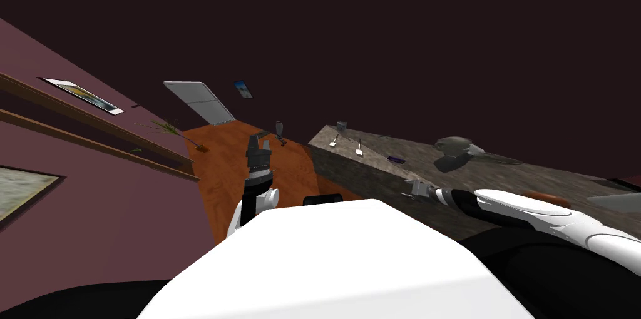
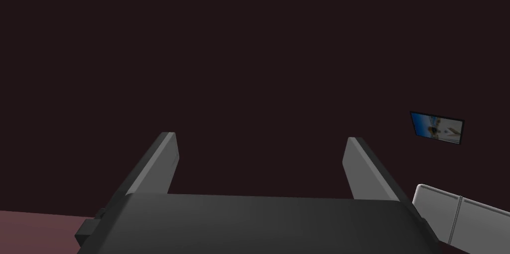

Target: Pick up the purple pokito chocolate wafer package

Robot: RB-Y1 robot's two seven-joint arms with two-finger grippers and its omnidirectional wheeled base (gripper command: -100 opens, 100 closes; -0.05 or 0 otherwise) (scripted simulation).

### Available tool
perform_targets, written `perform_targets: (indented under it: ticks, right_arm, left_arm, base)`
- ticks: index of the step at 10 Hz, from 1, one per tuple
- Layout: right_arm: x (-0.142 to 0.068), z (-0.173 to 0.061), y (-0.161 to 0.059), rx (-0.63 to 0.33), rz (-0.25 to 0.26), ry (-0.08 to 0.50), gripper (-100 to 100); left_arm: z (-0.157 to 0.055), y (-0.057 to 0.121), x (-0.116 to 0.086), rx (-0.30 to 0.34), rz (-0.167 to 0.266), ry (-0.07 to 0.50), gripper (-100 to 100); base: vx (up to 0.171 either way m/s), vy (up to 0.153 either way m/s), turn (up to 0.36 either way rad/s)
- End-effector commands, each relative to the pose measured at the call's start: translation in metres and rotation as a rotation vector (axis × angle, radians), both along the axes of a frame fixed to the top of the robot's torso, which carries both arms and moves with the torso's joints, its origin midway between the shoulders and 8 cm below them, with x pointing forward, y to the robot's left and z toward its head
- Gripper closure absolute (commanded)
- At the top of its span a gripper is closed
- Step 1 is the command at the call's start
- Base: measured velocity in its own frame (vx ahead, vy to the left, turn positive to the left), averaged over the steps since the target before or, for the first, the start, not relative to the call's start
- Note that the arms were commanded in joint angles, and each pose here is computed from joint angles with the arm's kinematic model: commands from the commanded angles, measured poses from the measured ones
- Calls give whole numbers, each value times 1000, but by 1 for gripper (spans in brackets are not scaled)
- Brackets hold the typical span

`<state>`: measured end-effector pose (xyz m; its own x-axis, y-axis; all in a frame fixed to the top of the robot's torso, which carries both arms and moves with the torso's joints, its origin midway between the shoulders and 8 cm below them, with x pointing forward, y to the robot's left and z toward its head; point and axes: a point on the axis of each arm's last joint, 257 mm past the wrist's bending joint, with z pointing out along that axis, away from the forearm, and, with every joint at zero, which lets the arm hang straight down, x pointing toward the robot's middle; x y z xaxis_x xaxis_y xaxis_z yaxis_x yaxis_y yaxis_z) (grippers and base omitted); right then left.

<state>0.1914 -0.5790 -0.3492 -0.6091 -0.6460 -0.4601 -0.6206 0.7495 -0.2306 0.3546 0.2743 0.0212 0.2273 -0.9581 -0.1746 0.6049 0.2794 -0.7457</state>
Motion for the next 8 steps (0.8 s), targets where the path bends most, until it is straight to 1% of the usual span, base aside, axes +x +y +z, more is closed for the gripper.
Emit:
perform_targets:
  ticks: [1,2,3,4,5,6,7,8]
  right_arm:
    - [-9,3,-15,-28,-3,19,-100]
    - [-19,7,-37,-74,-3,51,-100]
    - [-19,7,-35,-71,0,50,-100]
    - [-28,12,-52,-109,4,78,-100]
    - [-38,17,-72,-150,1,107,-100]
    - [-39,18,-75,-155,-3,108,-100]
    - [-46,23,-87,-183,3,132,-100]
    - [-56,29,-105,-220,-4,158,-100]
  left_arm:
    - [0,0,0,0,0,0,0]
    - [0,0,0,0,0,0,0]
    - [0,0,0,0,0,0,0]
    - [0,0,0,0,0,0,0]
    - [0,0,0,0,0,0,0]
    - [0,0,0,0,0,0,0]
    - [0,0,0,0,0,0,0]
    - [0,0,0,0,0,0,0]
  base:
    - [75,29,81]
    - [107,44,143]
    - [83,25,66]
    - [80,24,127]
    - [136,27,188]
    - [115,16,81]
    - [103,24,125]
    - [124,17,174]
